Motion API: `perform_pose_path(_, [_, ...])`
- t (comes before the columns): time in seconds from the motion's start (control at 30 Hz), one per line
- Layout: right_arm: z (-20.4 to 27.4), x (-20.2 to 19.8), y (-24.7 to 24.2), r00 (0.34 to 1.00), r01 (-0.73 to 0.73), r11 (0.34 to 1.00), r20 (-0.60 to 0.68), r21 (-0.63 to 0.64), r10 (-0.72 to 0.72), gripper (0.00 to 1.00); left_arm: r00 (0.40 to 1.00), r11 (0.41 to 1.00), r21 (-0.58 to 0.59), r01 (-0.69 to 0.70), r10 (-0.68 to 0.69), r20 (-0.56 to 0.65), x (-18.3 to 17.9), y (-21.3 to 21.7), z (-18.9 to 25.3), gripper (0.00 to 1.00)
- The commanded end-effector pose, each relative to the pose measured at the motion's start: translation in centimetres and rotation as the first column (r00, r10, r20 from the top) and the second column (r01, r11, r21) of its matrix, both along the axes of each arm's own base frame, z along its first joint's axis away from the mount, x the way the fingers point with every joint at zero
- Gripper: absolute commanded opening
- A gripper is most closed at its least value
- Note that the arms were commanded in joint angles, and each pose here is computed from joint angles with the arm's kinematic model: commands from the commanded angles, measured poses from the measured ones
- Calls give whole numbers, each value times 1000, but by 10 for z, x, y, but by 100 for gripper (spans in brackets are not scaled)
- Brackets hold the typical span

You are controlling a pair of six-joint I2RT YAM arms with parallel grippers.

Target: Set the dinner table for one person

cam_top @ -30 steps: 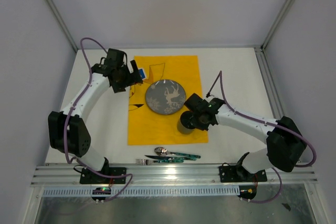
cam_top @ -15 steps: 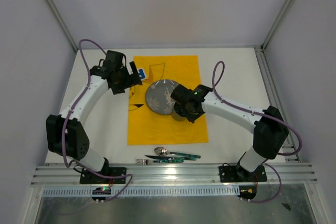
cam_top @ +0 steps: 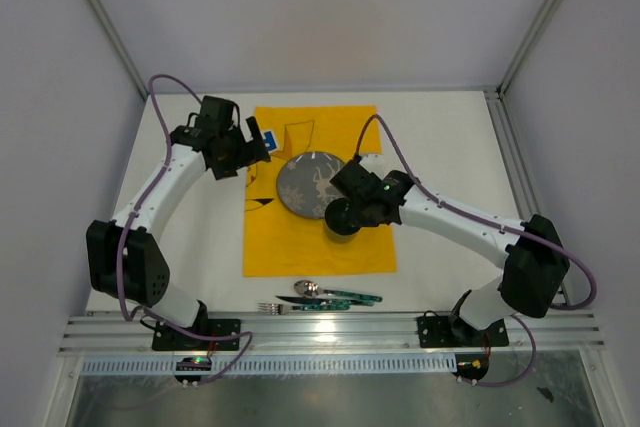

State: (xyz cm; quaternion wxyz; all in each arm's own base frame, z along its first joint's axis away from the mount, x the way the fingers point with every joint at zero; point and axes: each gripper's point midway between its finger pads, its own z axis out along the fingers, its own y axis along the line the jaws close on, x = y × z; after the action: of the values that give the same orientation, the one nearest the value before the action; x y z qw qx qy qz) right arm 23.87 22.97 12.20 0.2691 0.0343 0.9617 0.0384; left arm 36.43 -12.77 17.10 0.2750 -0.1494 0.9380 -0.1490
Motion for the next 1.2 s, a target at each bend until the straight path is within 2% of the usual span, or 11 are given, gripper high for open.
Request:
perform_pose_path(0.0, [7,-3,-3,906,-417,895,2,-156,422,3,998,1000,-30,-7,8,57,6,-2,15,99])
perform_pose_path(0.13, [-19,-12,-27,818,-574,763,-173,-298,548,3,999,999,-48,-2,5,48,5,-6,13,99])
perform_pose_path(0.2, [-20,-4,-29,782,-617,706,-176,-346,597,3,999,999,-45,-2,4,46,5,-5,12,99])
perform_pose_path(0.27, [-18,4,-28,767,-632,685,-161,-363,622,3,999,999,-37,-5,6,47,4,-3,13,99])
perform_pose_path(0.37, [-15,20,-32,770,-628,690,-162,-359,617,3,999,1000,-9,-10,11,52,1,2,15,99])
perform_pose_path(0.4, [-13,23,-35,750,-653,668,-183,-357,635,3,998,1000,-2,-11,11,56,1,4,16,99])
perform_pose_path(0.53, [-15,37,-43,758,-650,714,-162,-258,631,3,998,1000,28,-13,11,66,-1,9,18,99])
perform_pose_path(0.63, [-10,43,-42,754,-654,723,-122,-223,645,3,998,999,28,-15,14,61,0,9,17,99])
perform_pose_path(0.77, [-17,42,-45,732,-681,705,-152,-201,664,3,999,1000,19,-22,21,50,2,7,13,99])
perform_pose_path(0.9, [-18,29,-28,687,-726,681,-131,-92,714,3,999,1000,11,-23,22,48,6,5,12,99])
perform_pose_path(1.17, [-29,15,-24,664,-746,665,-128,-34,737,3,998,1000,5,-21,21,59,12,3,18,99])
